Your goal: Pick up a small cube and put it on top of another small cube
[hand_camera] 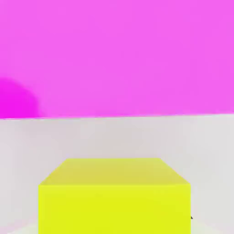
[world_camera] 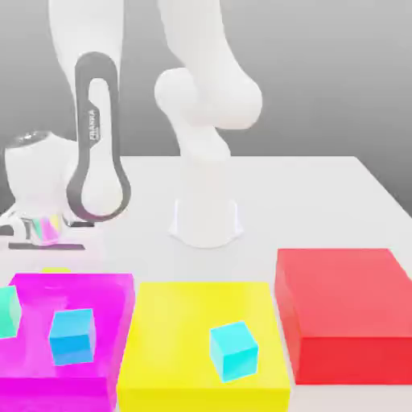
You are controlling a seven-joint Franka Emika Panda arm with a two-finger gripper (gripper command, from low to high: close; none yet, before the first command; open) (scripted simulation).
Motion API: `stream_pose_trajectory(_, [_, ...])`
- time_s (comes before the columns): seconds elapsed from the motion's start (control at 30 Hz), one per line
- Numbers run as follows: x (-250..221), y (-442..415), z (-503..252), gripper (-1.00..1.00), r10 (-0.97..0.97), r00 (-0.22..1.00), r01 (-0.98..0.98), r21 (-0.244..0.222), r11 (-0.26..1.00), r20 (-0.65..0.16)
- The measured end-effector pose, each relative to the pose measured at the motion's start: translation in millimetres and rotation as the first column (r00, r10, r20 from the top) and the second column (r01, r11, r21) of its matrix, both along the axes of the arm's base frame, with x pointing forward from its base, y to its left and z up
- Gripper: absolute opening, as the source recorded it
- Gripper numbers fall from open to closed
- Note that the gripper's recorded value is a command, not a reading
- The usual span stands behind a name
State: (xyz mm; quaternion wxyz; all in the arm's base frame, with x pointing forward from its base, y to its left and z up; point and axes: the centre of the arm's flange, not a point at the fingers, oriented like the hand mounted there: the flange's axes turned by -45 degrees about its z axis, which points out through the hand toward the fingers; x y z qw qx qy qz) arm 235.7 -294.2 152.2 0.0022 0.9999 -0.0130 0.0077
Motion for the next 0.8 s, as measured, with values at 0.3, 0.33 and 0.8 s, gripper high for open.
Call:
stream_pose_trajectory(0.3, [1,-1,36,-1.0,0.0,1.0,0.0,-0.003,1.0,0.004])
stream_pose_trajectory(0.33, [0,-1,39,-1.0,0.0,1.0,0.0,-0.002,1.0,0.003])
stream_pose_trajectory(0.8, [27,-40,94,-1.0,-0.291,0.957,0.291,-0.038,0.956,0.015])
